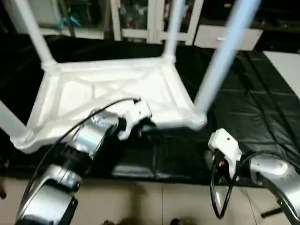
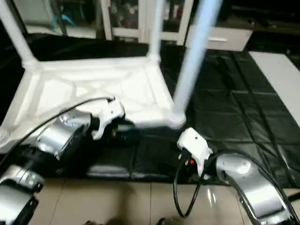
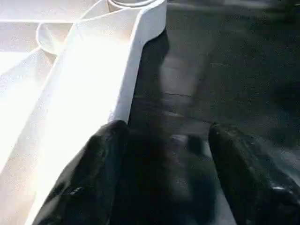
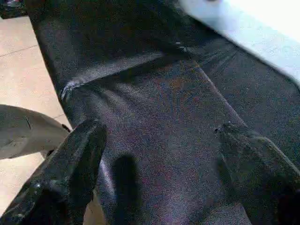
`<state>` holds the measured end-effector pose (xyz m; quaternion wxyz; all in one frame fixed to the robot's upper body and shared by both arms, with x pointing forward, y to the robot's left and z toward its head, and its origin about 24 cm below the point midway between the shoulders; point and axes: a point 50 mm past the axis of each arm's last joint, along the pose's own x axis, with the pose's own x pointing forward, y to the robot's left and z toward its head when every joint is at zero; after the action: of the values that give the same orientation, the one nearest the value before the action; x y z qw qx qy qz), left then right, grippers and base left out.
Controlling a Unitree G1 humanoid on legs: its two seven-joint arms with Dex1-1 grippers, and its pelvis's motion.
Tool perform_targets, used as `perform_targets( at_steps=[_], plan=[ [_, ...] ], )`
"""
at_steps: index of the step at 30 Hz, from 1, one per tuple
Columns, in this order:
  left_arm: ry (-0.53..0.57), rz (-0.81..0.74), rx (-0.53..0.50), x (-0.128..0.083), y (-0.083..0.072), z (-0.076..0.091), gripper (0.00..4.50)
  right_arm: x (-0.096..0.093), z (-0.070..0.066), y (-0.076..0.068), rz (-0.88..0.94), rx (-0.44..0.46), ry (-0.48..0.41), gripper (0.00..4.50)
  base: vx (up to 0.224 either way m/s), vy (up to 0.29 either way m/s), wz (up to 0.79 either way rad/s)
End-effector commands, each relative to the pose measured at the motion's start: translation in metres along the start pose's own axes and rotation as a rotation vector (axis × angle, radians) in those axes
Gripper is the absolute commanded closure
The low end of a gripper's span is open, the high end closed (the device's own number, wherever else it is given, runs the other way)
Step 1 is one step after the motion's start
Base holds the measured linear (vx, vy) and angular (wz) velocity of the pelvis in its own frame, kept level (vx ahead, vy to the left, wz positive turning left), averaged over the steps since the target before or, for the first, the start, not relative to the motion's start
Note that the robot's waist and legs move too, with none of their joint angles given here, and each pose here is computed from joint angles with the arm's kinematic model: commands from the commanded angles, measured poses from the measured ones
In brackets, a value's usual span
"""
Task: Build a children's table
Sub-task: Rotate leg to tighten
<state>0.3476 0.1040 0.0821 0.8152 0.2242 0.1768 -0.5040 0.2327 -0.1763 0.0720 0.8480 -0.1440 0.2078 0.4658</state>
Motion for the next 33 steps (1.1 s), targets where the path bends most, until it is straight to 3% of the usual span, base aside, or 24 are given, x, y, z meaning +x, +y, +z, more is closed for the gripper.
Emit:
perform_targets(
  at_steps=[1,4,12,15,16,19,20,21,22,27,29,30,31,33],
  plan=[
    [-0.028,0.095,-0.002,0.002,0.008,0.005,0.95,-0.001,0.000,0.000,-0.010,-0.006,0.003,0.46,0.000,0.000,0.00],
    [-0.057,0.244,-0.017,0.017,0.013,0.008,0.71,-0.001,-0.002,-0.002,-0.022,-0.006,0.011,0.46,0.000,0.000,0.00],
    [0.006,0.488,0.007,0.025,0.023,-0.005,0.23,-0.003,-0.003,-0.005,-0.057,-0.009,0.015,0.46,0.000,0.000,0.00],
    [0.029,0.604,0.066,0.019,0.032,-0.008,0.03,-0.003,-0.002,-0.008,-0.090,-0.016,0.001,0.46,0.000,0.000,0.00],
    [-0.002,0.709,0.126,0.011,0.041,-0.003,0.03,-0.002,-0.001,-0.010,-0.108,-0.021,-0.010,0.46,0.000,0.000,0.00],
    [-0.051,0.768,0.150,0.004,0.047,0.005,0.03,-0.002,0.000,-0.012,-0.124,-0.020,-0.017,0.46,0.000,0.000,0.00],
    [-0.144,0.763,0.139,0.000,0.050,0.017,0.03,-0.001,0.001,-0.011,-0.122,-0.018,-0.021,0.46,0.000,0.000,0.00],
    [-0.153,0.761,0.135,0.000,0.050,0.017,0.03,-0.001,0.001,-0.011,-0.121,-0.018,-0.021,0.46,0.000,0.000,0.00],
    [-0.229,0.708,0.102,0.001,0.048,0.025,0.03,-0.001,0.001,-0.010,-0.112,-0.019,-0.021,0.46,0.000,0.000,0.00],
    [-0.279,0.566,0.065,-0.001,0.041,0.024,0.03,0.002,0.001,-0.007,-0.094,-0.022,-0.029,0.46,0.000,0.000,0.00],
    [-0.290,0.728,-0.007,-0.022,0.055,0.015,0.03,0.003,0.002,-0.006,-0.103,-0.021,-0.038,0.46,0.000,0.000,0.00],
    [-0.290,0.728,-0.007,-0.022,0.055,0.015,0.03,0.003,0.002,-0.006,-0.103,-0.021,-0.038,0.46,0.000,0.000,0.00],
    [-0.324,0.839,-0.093,-0.037,0.064,0.008,0.03,0.003,0.002,-0.006,-0.107,-0.020,-0.041,0.46,0.000,0.000,0.00],
    [-0.382,0.916,-0.176,-0.049,0.068,0.002,0.03,0.004,0.002,-0.005,-0.111,-0.019,-0.044,0.46,0.000,0.000,0.00]
  ],
)
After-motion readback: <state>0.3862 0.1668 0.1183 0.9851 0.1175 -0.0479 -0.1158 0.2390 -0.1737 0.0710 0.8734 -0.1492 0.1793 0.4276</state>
